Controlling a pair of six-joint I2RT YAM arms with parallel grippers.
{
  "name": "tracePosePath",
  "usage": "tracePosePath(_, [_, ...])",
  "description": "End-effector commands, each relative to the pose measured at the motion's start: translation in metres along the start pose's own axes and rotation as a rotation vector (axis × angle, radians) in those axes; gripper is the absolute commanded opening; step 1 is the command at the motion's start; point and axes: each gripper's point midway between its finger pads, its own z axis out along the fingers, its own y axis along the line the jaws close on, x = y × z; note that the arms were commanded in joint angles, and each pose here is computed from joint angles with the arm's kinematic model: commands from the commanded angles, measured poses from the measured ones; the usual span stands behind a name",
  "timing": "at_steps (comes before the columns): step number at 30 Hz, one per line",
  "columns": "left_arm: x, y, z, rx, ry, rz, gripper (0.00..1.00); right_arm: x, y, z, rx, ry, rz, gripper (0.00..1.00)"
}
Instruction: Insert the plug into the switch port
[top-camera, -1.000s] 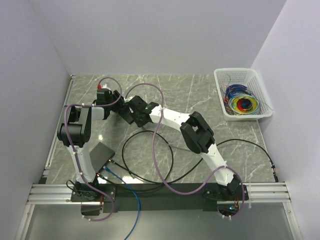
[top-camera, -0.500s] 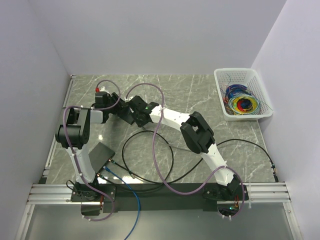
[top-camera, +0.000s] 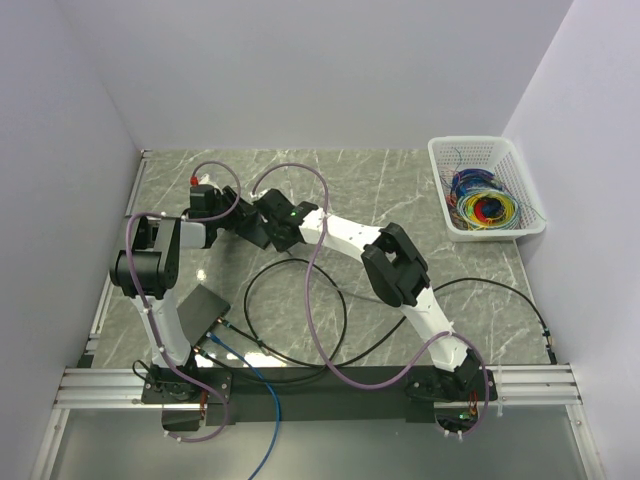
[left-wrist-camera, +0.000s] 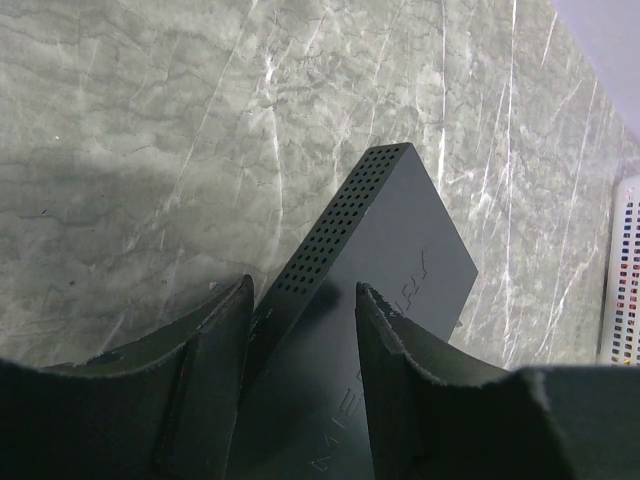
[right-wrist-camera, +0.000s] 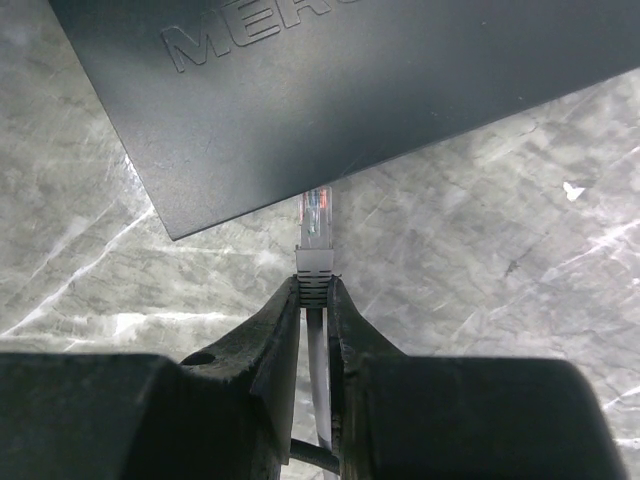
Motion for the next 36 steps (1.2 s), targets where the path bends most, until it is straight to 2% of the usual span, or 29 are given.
tracePosePath(1, [0.057, 0.01, -0.01, -0.029, 0.2, -0.053, 0.51, -0.082, 0.013, -0.042, -0.033, -0.258, 0.018, 0.0])
tracePosePath(17, [0.056, 0.003, -0.013, 0.006, 0.205, -0.022, 0.51, -0.079, 0.041, -0.038, -0.109, -0.26, -0.016, 0.0])
tracePosePath(27, [0.058, -0.009, -0.013, 0.076, 0.243, 0.023, 0.5, -0.072, 0.03, -0.035, -0.08, -0.299, -0.104, 0.0])
tracePosePath(36, [0.06, -0.017, -0.013, 0.128, 0.292, 0.062, 0.49, -0.07, 0.015, -0.041, -0.14, -0.37, -0.191, 0.0])
